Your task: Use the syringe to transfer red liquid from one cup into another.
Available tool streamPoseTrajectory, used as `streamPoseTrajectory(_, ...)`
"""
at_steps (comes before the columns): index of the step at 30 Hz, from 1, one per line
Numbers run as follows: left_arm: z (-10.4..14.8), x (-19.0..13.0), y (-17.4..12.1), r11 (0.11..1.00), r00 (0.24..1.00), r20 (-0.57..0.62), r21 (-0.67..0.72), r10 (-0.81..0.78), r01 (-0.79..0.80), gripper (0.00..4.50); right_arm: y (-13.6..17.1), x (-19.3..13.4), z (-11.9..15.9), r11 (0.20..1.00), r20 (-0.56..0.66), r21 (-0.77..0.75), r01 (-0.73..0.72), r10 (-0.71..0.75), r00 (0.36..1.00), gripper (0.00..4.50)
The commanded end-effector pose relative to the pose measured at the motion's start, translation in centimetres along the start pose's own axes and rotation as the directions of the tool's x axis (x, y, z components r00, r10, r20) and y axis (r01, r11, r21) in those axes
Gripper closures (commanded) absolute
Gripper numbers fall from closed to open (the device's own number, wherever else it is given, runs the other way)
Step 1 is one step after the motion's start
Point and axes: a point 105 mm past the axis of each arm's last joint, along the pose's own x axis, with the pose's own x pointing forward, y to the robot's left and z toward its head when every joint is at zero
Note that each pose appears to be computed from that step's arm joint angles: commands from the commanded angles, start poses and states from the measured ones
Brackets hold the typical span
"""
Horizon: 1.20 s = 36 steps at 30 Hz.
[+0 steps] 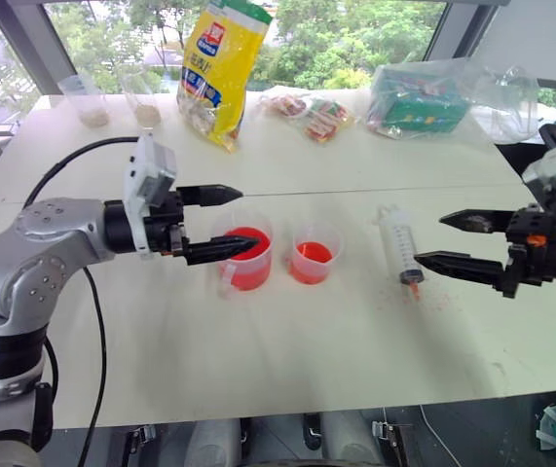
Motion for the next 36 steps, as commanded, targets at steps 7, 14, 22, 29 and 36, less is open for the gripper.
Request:
streamPoseTrajectory(7, 1.5, 0.5, -0.1, 0.998, 0.998, 0.058, 0.047, -0.033, 0.03, 0.0, -0.1, -0.7, 0.7, 0.999, 0.005, -0.026, 0.034, -0.034, 0.999, 0.08)
streamPoseTrajectory(14, 1.6, 0.5, 0.0, 0.998, 0.998, 0.059, 0.051, -0.035, 0.032, 0.0, -0.4, -0.5, 0.4, 0.998, -0.005, -0.018, 0.053, -0.053, 0.999, 0.08)
streamPoseTrajectory(22, 1.4, 1.1, 0.1, 0.997, 0.997, 0.063, 0.062, -0.048, 0.044, 0.0, -2.9, -0.3, -1.1, 0.983, -0.075, 0.062, 0.175, -0.17, 0.983, 0.08)
streamPoseTrajectory(29, 1.4, 1.6, 0.4, 0.995, 0.996, 0.068, 0.078, -0.063, 0.058, 0.0, -8.5, 1.6, -2.3, 0.908, -0.188, 0.19, 0.375, -0.341, 0.921, 0.08)
streamPoseTrajectory(36, 1.2, 2.3, 0.4, 0.995, 0.994, 0.089, 0.085, -0.062, 0.055, 0.0, -10.7, 5.3, -4.3, 0.865, -0.309, 0.326, 0.382, -0.285, 0.908, 0.08)
